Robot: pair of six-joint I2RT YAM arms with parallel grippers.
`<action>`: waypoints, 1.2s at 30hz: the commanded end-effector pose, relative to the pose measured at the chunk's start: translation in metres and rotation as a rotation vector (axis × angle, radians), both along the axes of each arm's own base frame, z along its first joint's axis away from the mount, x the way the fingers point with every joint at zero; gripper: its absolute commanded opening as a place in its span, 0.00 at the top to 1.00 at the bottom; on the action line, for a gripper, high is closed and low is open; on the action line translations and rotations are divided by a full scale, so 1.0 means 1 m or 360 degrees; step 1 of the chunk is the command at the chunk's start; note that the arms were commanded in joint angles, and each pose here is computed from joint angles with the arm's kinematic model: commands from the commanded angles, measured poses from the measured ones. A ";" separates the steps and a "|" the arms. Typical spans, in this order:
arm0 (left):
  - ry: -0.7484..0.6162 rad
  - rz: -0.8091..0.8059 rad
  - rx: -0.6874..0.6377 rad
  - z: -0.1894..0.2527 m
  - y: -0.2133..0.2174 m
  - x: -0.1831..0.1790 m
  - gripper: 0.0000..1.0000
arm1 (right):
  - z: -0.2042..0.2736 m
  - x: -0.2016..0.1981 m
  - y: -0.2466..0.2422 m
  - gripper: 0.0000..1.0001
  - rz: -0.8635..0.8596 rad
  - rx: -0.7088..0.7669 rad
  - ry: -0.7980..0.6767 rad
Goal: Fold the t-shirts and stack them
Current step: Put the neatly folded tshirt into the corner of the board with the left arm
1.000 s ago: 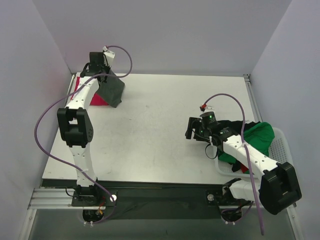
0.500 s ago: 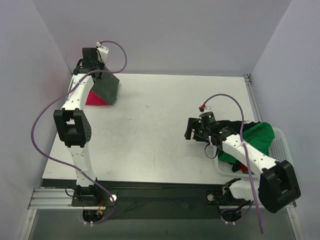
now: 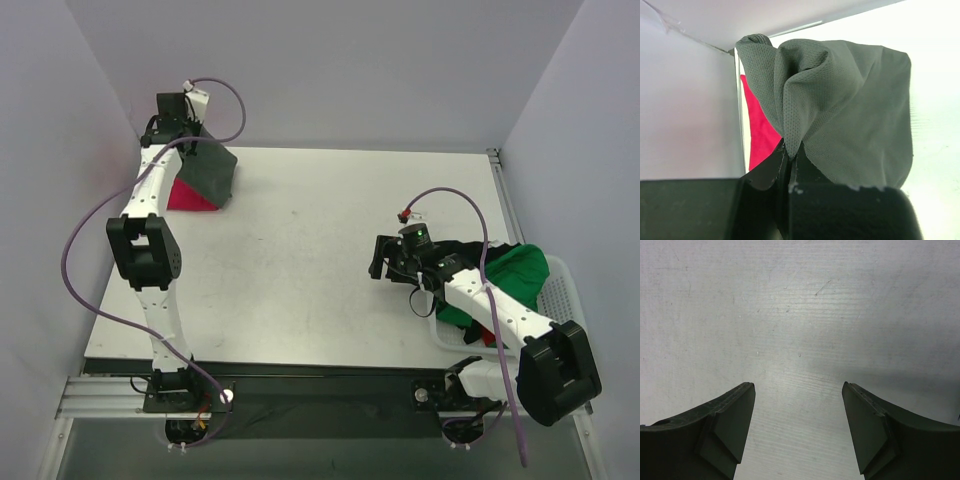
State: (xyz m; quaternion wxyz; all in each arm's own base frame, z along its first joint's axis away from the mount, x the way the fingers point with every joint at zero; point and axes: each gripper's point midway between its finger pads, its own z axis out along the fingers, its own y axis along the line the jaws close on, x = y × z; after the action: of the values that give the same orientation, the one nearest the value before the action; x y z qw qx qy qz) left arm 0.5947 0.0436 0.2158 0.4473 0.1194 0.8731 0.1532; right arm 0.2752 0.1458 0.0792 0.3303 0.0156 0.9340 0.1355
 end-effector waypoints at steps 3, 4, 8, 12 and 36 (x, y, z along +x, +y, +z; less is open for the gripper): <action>-0.0059 0.0083 -0.0015 0.002 0.027 0.018 1.00 | 0.004 -0.002 0.001 0.28 0.0016 0.0002 -0.0024; -0.0064 0.0100 -0.0013 0.002 0.031 0.020 1.00 | 0.003 -0.002 0.000 0.28 0.0010 0.0000 -0.0022; -0.0039 0.0137 0.0008 -0.011 0.040 0.025 1.00 | 0.004 -0.001 0.001 0.28 0.0012 0.0002 -0.0024; 0.0004 0.0163 0.0006 -0.033 0.048 0.031 1.00 | 0.003 0.000 0.001 0.28 0.0011 -0.0006 -0.0017; 0.0147 0.0580 -0.0069 -0.099 0.127 0.023 0.51 | -0.001 0.000 0.002 0.27 0.0021 -0.0032 0.0009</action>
State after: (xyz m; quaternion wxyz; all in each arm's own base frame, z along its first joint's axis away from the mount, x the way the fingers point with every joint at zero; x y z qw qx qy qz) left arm 0.6161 0.1520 0.0935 0.3596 0.0059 0.9163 0.1764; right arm 0.2731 0.1472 0.0731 0.3214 0.0118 0.9376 0.1320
